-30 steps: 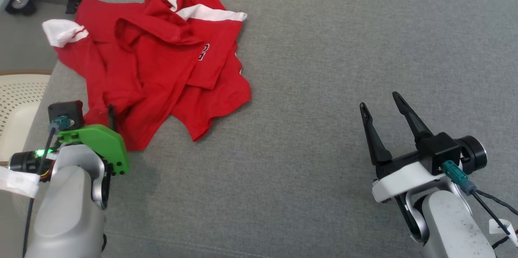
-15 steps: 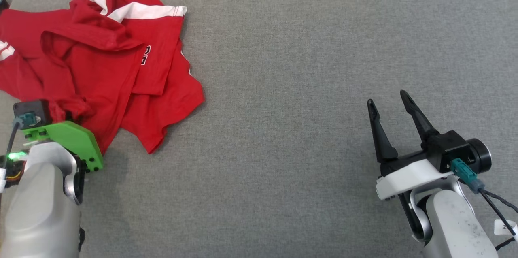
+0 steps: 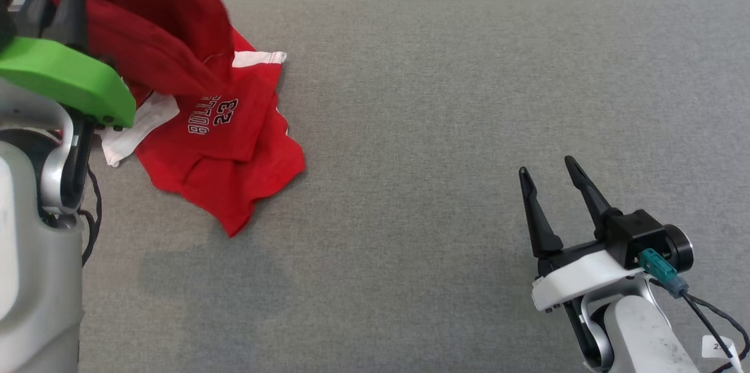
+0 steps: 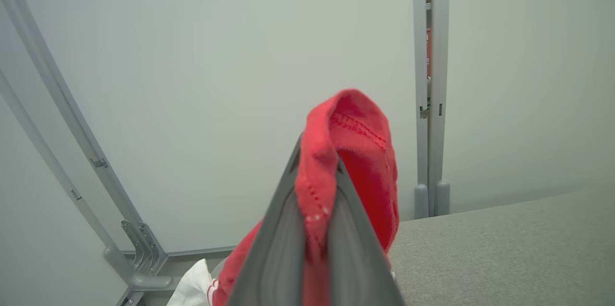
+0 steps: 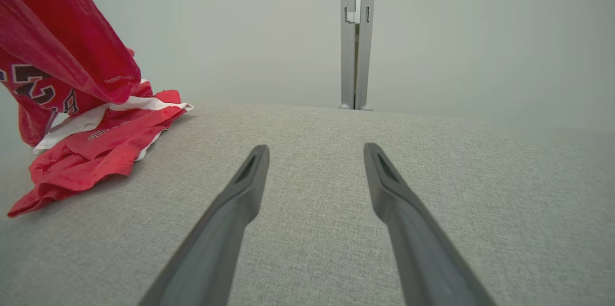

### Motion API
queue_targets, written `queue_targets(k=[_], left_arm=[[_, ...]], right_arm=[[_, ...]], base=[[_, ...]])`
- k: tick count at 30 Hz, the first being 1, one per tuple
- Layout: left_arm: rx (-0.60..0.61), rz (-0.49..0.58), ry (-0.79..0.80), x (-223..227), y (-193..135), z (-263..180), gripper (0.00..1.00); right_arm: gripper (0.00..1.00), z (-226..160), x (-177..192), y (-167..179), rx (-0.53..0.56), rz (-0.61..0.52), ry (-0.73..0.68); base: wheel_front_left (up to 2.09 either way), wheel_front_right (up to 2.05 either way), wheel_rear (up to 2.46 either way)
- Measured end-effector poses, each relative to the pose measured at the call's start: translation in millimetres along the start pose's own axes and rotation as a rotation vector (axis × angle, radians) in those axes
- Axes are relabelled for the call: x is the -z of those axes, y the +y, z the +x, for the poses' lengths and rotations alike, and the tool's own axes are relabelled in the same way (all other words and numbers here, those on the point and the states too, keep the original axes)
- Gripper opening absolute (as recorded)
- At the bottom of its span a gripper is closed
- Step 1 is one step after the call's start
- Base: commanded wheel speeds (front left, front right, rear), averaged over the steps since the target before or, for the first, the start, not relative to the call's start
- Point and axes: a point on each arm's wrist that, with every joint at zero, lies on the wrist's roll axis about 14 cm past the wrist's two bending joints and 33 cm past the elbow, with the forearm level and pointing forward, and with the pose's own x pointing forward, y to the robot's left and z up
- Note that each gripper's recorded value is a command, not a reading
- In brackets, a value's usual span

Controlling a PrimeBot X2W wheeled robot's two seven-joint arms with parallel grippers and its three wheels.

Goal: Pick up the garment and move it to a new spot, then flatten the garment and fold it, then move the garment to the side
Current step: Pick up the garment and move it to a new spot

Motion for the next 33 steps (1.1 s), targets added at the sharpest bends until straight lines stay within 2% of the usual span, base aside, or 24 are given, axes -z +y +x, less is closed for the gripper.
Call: queue_targets(k=[5, 8, 12, 18, 21, 23, 25, 29, 33], left_arm=[[0.166, 0.012, -0.199, -90, -51, -3, 0.0], [0.269, 0.008, -0.27, -123, -84, -8, 0.0], [0.451, -0.053, -0.336, -153, -139, -21, 0.0], [0.655, -0.159, -0.37, -177, -201, -37, 0.0], [0.729, -0.218, -0.327, -172, -228, -36, 0.0], [0.786, -0.306, -0.246, -158, -251, -32, 0.0], [0.822, -0.348, -0.151, -135, -274, -24, 0.0], [0.808, -0.402, 0.01, -86, -306, 1, 0.0], [0.734, -0.407, 0.126, -29, -327, 29, 0.0]], right_arm=[[1.0, -17, -6, -13, 0.052, 0.003, -0.007], [1.0, -29, -8, -23, 0.093, 0.003, -0.009], [1.0, -49, -12, -39, 0.156, 0.01, -0.013], [1.0, -78, -22, -60, 0.248, 0.01, -0.037], [1.0, -92, -30, -71, 0.294, 0.006, -0.058], [1.0, -102, -35, -80, 0.331, 0.003, -0.071], [1.0, -114, -39, -90, 0.375, 0.006, -0.082], [1.0, -137, -43, -105, 0.451, 0.009, -0.094], [1.0, -157, -42, -116, 0.517, 0.015, -0.09]], base=[[0.0, 0.0, 0.0], [0.0, 0.0, 0.0], [0.0, 0.0, 0.0], [0.0, 0.0, 0.0], [0.0, 0.0, 0.0], [0.0, 0.0, 0.0], [0.0, 0.0, 0.0], [0.0, 0.0, 0.0], [0.0, 0.0, 0.0]])
